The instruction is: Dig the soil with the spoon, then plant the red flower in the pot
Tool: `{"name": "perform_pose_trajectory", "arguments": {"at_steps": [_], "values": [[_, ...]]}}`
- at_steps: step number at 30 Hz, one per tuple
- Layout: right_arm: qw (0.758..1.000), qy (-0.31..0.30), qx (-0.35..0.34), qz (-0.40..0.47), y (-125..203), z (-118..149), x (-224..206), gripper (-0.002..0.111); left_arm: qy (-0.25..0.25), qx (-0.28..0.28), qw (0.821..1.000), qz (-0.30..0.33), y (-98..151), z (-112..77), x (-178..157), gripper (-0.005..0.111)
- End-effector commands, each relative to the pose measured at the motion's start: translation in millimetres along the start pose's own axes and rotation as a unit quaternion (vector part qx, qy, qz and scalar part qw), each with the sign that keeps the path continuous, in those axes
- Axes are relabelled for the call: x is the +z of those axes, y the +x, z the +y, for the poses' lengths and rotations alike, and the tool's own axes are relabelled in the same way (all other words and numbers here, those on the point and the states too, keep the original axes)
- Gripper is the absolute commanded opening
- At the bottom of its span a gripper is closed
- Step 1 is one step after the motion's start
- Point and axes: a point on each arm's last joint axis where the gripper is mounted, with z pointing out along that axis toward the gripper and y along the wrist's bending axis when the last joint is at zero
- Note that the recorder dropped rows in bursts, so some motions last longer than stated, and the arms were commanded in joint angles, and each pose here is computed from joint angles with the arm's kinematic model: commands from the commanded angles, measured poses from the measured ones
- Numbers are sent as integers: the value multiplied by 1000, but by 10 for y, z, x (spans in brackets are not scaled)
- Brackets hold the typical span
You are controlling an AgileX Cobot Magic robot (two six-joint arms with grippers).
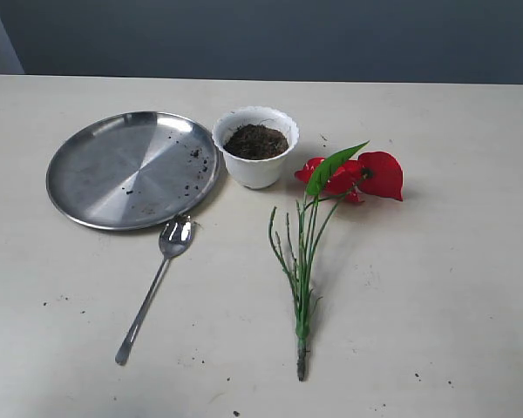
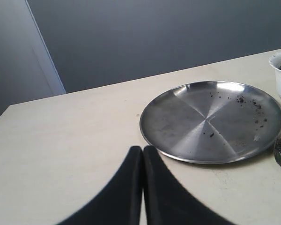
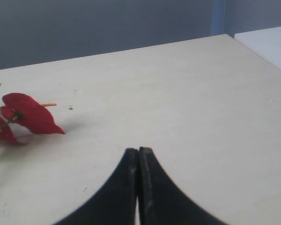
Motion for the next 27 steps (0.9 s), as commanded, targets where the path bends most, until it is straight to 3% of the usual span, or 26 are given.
{"name": "perform_pose_trajectory", "arguments": {"at_steps": [1,5,12,14,15,18,19,21,24,27], "values": [[996,17,-58,-66,-107,-22,-6,-1,0,-2,1000,-4,-2,-1,-2,0],[983,8,-62,-171,-292,7,-51,-1,0,-2,1000,-4,-2,-1,-2,0],[947,-13,28,-321,-539,7,-185,-1,0,-2,1000,-4,-2,-1,-2,0],[932,-30,104,-345,-575,-14,-215,-1,0,-2,1000,-4,-2,-1,-2,0],[918,-50,184,-346,-581,-32,-220,-1,0,-2,1000,-4,-2,-1,-2,0],[826,-120,468,-288,-521,-63,-175,-1,0,-2,1000,-4,-2,-1,-2,0],[814,-125,507,-254,-476,-48,-143,-1,0,-2,1000,-4,-2,-1,-2,0],[816,-112,541,-170,-348,1,-73,-1,0,-2,1000,-4,-2,-1,-2,0],[844,-78,526,-62,-155,62,-16,-1,0,-2,1000,-4,-2,-1,-2,0],[851,-55,523,18,-9,103,-4,-1,0,-2,1000,-4,-2,-1,-2,0]]}}
